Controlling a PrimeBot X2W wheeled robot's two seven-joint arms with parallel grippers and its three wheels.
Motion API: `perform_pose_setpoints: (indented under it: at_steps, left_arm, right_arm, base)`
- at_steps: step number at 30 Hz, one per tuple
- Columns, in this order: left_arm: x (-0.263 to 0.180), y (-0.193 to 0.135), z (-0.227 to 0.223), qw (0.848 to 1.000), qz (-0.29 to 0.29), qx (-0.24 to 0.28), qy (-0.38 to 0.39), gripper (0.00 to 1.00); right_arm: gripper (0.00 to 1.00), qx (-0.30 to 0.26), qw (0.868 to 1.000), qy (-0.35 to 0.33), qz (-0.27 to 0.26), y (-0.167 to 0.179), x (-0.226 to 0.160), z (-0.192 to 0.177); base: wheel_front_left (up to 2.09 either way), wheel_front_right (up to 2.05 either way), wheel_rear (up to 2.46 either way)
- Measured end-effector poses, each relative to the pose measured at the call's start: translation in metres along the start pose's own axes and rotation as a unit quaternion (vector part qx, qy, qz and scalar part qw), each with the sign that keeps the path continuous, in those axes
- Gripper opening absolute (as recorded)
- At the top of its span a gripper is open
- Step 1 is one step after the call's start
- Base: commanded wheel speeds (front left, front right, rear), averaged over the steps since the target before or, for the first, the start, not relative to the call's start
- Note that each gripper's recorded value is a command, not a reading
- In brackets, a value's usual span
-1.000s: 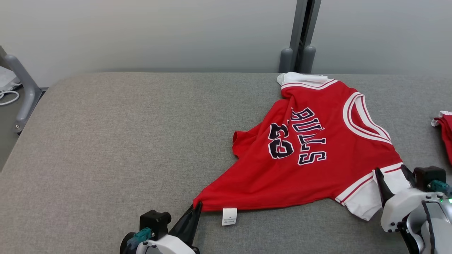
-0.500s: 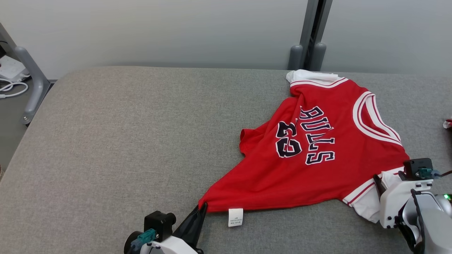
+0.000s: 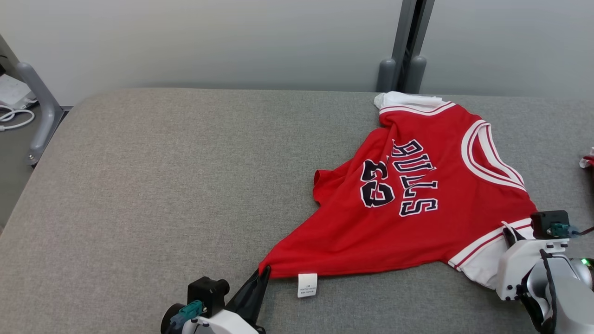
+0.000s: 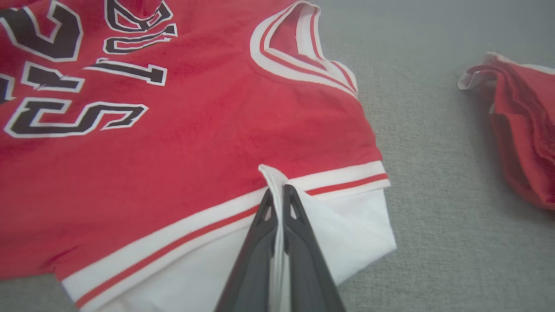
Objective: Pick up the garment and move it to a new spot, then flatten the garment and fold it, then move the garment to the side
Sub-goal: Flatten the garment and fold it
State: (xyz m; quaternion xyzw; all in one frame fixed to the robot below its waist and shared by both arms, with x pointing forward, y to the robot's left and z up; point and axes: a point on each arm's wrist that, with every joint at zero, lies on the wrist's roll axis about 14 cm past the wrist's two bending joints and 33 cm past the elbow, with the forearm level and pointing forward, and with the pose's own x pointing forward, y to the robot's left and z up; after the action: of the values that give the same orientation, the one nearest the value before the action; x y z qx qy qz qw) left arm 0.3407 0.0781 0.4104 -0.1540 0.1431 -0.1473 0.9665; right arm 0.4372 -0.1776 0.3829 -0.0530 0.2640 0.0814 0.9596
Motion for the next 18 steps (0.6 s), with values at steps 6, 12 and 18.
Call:
perform_pose_setpoints:
  at_steps: [6,12,18]
  left_arm:
    - [-0.001,0.0,0.003,1.0,0.001,0.002,-0.005,0.0]
    - [-0.004,0.001,0.01,1.0,0.005,0.002,-0.019,0.0]
    - [-0.002,-0.003,0.024,0.999,0.0,0.002,-0.043,0.0]
  right_arm:
    - [0.0,0.027,0.999,-0.038,-0.016,-0.011,-0.006,0.01]
    - [0.0,0.142,0.984,-0.104,-0.038,-0.015,-0.02,0.023]
    - [0.0,0.262,0.946,-0.185,-0.044,-0.023,-0.045,0.042]
  base:
    - [0.0,0.0,0.0]
    - [0.0,0.0,0.0]
    - [0.0,0.0,0.0]
